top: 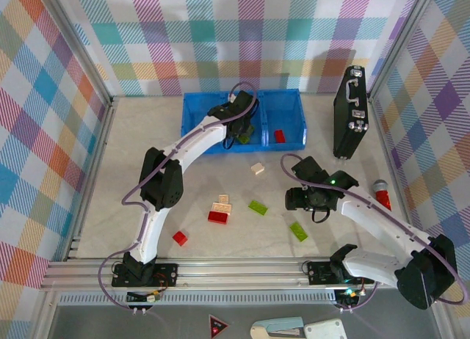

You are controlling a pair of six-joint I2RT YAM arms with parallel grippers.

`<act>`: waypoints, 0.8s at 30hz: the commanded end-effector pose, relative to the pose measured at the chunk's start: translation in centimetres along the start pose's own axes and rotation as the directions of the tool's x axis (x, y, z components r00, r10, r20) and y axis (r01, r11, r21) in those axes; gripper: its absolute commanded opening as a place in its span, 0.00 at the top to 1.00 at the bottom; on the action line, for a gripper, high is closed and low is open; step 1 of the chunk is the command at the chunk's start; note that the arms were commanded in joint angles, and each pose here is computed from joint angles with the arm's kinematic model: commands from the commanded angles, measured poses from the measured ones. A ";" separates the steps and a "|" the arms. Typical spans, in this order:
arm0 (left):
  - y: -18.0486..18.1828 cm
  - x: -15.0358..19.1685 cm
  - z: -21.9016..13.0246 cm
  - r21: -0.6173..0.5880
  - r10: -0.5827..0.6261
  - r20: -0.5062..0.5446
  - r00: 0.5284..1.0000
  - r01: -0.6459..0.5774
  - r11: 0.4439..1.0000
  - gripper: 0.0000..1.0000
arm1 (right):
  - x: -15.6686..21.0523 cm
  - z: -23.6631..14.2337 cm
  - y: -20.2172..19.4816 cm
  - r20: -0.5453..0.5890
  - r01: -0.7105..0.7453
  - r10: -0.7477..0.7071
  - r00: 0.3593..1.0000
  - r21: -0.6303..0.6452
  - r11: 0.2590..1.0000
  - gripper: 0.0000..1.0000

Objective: Sort the legos into containers by color
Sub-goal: Rotate the lego at the bottom-center of the table.

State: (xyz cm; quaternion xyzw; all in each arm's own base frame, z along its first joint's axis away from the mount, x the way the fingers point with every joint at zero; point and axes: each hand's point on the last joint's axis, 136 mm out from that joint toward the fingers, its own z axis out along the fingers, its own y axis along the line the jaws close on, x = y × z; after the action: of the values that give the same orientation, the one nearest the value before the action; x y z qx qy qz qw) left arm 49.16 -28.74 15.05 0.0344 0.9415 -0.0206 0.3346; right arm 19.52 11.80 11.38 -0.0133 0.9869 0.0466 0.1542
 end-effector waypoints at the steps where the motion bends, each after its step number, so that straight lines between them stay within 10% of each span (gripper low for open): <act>1: 0.6 -0.7 -1.5 0.005 -0.007 0.005 1.000 0.007 1.000 0.64 | 0.5 0.1 0.2 -0.028 -0.011 0.011 1.000 -0.006 1.000 0.25; 24: 9.1 6.0 -11.8 0.080 0.003 -0.116 0.993 0.006 0.997 0.61 | 4.6 3.8 1.1 -0.218 -0.118 0.112 0.969 -0.017 0.993 0.27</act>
State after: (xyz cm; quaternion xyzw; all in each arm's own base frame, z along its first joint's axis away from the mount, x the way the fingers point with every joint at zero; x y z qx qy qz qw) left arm 39.91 -19.85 19.96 0.0290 0.9517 -0.0556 0.3004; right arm 17.11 13.24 7.15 0.0181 0.9953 0.0704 0.0635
